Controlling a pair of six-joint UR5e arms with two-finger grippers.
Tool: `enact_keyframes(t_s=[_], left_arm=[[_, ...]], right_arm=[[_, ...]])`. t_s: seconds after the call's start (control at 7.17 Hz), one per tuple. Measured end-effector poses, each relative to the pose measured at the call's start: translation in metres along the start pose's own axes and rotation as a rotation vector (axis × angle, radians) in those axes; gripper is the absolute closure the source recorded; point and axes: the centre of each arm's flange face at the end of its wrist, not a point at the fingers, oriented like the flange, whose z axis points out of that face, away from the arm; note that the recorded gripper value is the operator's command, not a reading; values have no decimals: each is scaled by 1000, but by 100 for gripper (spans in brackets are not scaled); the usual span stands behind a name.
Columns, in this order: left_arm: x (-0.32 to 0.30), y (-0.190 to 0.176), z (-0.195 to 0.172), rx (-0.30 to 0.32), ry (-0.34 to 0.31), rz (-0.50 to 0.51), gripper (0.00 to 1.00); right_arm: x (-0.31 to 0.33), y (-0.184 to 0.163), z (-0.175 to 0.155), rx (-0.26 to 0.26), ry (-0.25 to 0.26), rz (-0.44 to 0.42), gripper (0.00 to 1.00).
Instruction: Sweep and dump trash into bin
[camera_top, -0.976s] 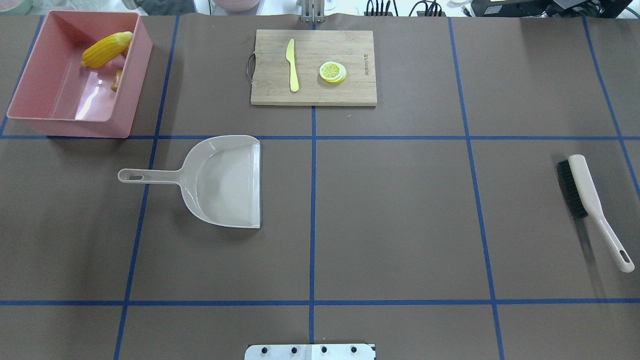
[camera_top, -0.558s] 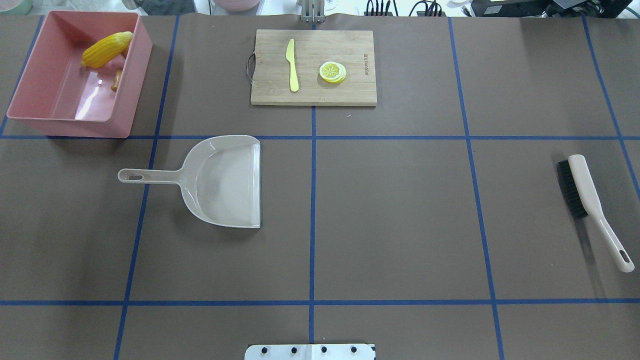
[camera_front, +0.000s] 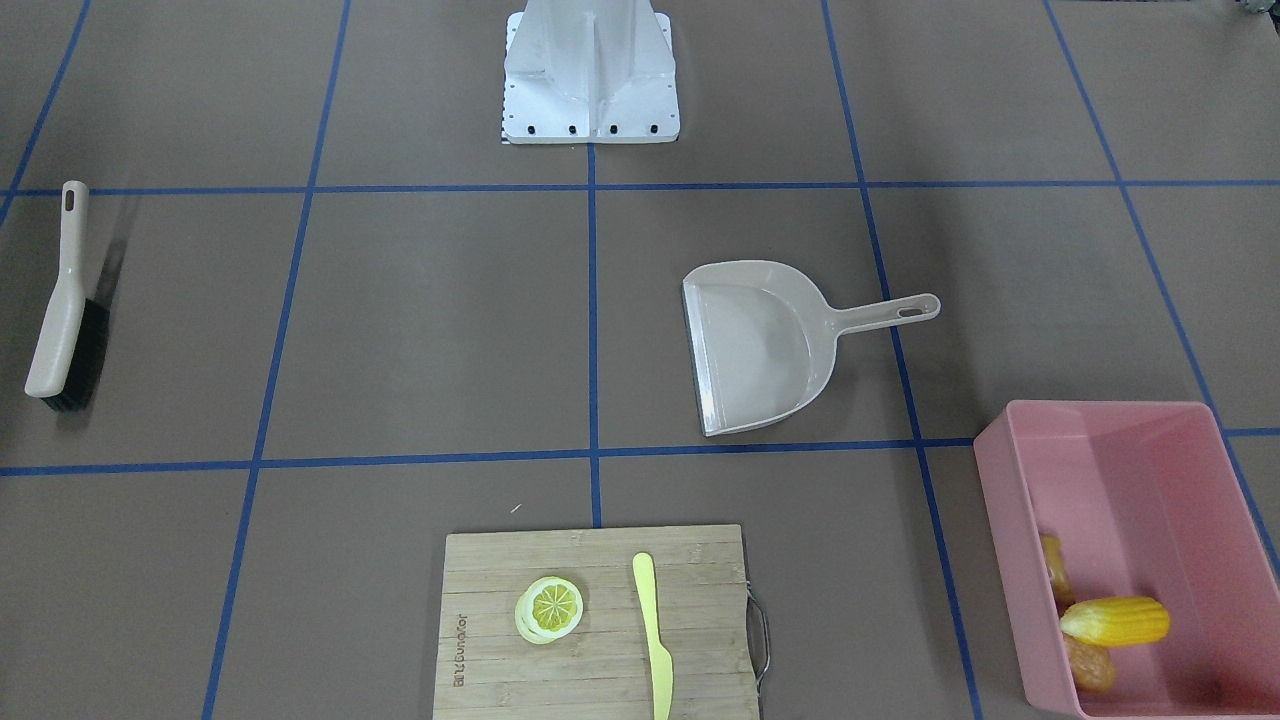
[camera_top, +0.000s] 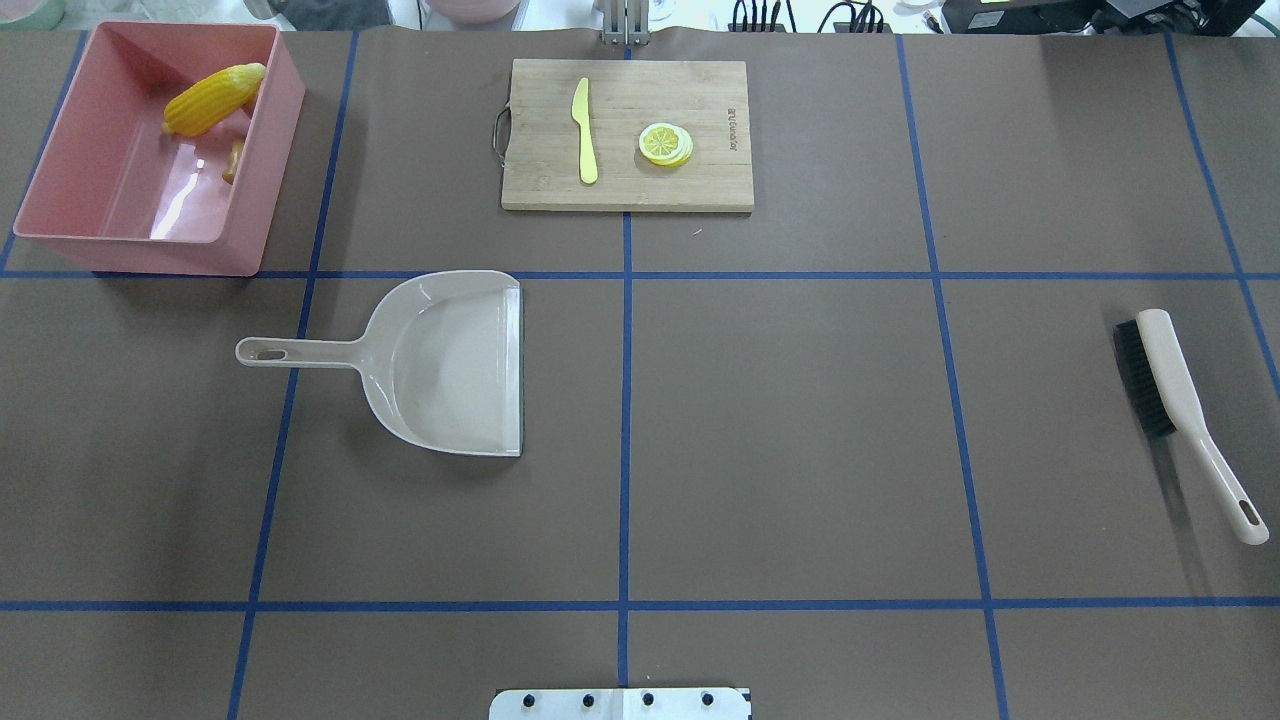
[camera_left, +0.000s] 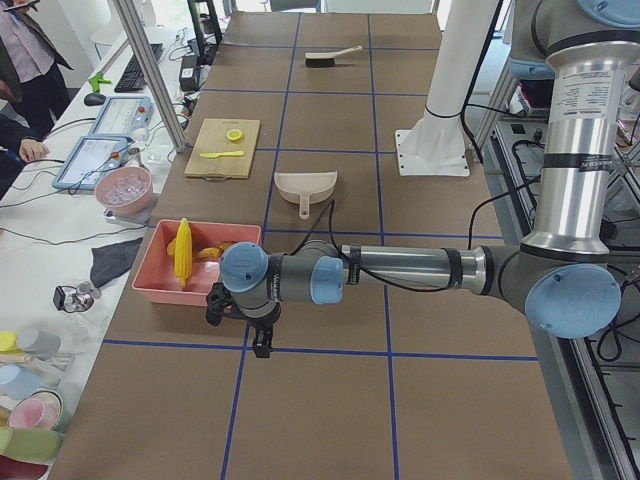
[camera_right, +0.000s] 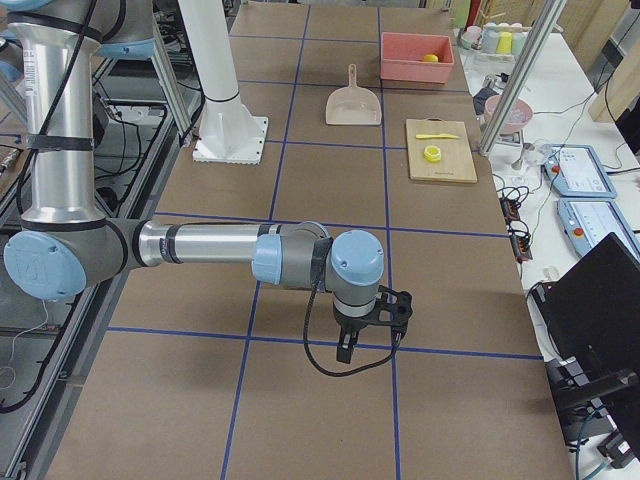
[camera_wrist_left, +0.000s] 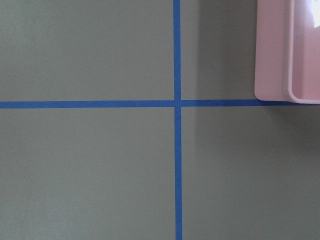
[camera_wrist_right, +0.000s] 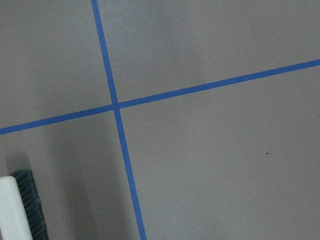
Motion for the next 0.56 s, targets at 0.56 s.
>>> enact_keyframes(t_s=[0.56], left_arm=[[-2, 1, 2, -3, -1, -2, 1]], right_arm=[[-5, 0, -5, 9, -4, -9, 0]])
